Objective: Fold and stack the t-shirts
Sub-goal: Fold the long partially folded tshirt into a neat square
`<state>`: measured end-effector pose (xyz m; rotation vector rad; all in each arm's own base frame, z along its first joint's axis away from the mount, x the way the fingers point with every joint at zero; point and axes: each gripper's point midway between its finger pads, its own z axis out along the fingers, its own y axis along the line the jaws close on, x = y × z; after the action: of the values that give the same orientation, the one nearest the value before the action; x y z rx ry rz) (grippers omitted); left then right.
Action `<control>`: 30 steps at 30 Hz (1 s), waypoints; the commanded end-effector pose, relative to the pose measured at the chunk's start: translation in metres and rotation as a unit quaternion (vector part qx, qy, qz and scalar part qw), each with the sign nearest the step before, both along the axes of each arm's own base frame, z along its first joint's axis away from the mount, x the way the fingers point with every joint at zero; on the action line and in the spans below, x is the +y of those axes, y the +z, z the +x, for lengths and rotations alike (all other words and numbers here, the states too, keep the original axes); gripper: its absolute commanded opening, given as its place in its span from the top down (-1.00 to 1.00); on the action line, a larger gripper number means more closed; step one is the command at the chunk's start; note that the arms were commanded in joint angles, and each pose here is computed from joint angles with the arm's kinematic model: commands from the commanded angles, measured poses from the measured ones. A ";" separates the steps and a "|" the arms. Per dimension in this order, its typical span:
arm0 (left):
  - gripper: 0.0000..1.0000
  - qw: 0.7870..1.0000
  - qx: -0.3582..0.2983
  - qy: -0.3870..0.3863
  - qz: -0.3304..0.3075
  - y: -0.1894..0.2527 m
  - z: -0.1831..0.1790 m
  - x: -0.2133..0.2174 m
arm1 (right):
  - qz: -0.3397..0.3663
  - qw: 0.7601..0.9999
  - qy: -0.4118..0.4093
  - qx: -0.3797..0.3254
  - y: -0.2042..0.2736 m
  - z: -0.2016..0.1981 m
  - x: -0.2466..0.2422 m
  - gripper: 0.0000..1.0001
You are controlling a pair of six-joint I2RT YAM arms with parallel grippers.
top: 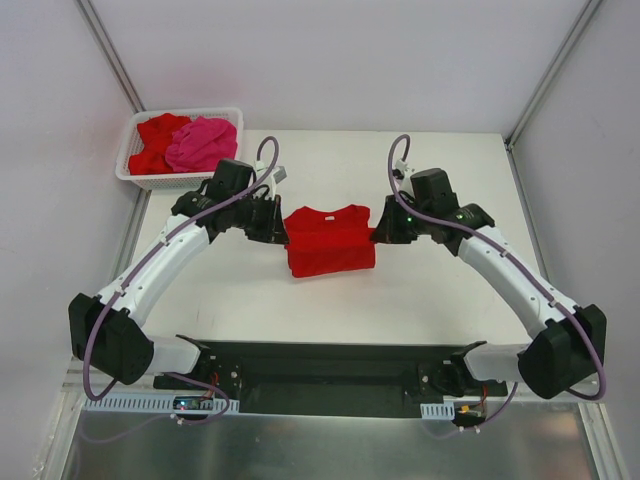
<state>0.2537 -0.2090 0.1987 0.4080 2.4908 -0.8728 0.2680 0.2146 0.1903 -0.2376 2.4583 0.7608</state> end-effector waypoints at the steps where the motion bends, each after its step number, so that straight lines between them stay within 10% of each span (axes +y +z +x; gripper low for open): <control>1: 1.00 0.999 -0.019 0.018 0.033 0.001 0.013 0.014 | -0.015 0.999 -0.022 -0.039 0.014 0.022 -0.008 0.99; 30: 1.00 0.998 -0.012 0.020 0.056 -0.011 0.076 0.021 | -0.036 0.999 -0.030 -0.024 -0.004 0.085 -0.002 0.98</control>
<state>0.3192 -0.1988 0.1818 0.3835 2.5346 -0.7646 0.3299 0.2239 0.1745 -0.2193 2.4913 0.7050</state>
